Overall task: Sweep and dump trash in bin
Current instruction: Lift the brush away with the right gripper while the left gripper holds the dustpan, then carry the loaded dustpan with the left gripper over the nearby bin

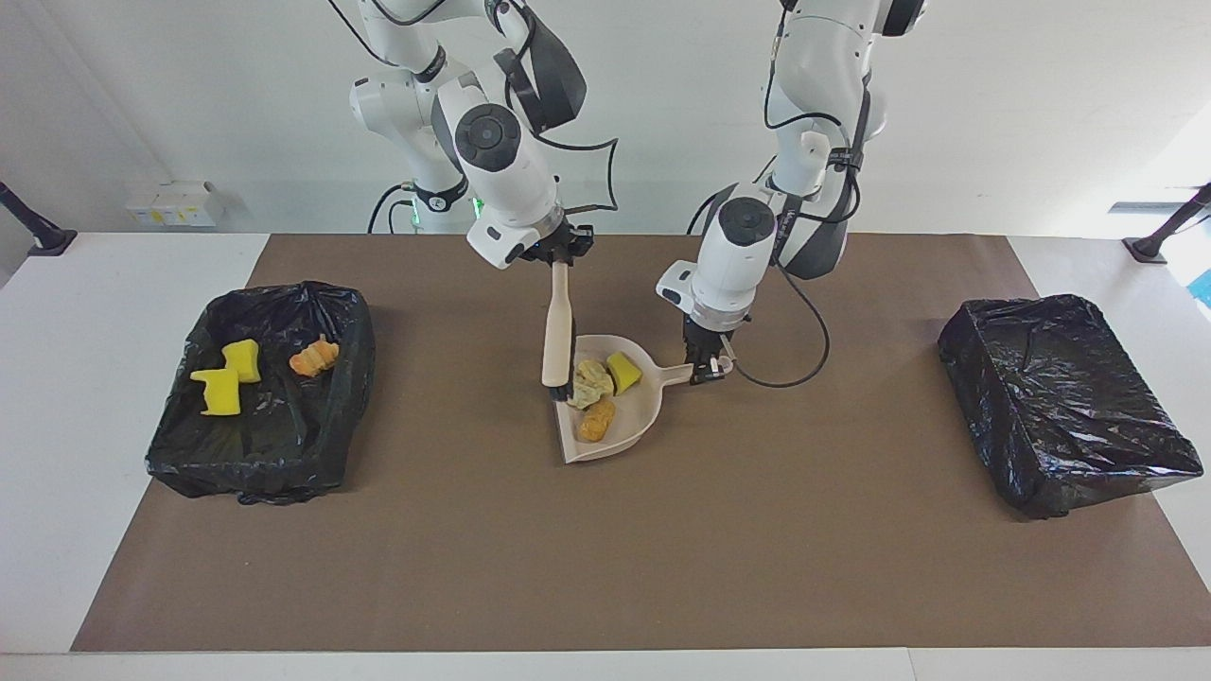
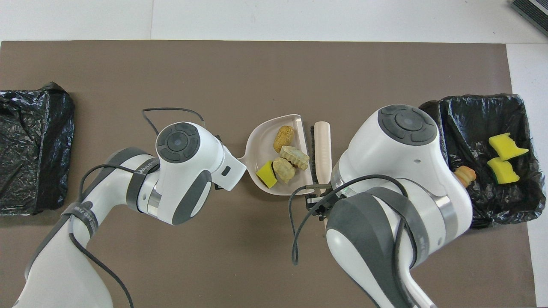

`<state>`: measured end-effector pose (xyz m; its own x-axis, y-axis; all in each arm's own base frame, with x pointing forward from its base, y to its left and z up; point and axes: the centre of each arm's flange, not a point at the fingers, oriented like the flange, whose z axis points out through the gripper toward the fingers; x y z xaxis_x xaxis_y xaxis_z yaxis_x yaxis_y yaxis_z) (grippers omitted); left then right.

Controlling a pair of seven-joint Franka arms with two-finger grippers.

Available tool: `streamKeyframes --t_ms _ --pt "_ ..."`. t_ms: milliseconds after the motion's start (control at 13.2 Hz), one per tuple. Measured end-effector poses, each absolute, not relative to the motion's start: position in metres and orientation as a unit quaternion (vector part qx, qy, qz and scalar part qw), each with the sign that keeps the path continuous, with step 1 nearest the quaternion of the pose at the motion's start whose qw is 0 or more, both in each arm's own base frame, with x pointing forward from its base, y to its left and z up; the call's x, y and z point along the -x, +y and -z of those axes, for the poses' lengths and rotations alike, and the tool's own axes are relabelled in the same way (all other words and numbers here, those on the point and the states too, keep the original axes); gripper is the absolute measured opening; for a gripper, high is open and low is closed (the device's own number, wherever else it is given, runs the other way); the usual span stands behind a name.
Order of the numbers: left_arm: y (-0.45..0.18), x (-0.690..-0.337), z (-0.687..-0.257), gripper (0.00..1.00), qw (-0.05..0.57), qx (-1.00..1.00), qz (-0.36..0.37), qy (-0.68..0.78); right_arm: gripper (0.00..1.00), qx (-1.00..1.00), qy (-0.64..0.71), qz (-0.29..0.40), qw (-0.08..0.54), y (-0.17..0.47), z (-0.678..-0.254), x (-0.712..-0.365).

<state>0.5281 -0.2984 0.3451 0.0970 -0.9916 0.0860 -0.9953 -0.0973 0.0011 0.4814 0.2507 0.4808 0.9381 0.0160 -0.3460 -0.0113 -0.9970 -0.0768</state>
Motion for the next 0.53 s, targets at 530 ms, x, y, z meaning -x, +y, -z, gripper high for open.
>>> streamKeyframes --t_ms 530 --pt "-0.221 -0.572 -0.351 0.33 0.084 -0.719 -0.075 -0.686 0.27 0.976 0.013 -0.216 -0.008 0.253 -0.483 -0.441"
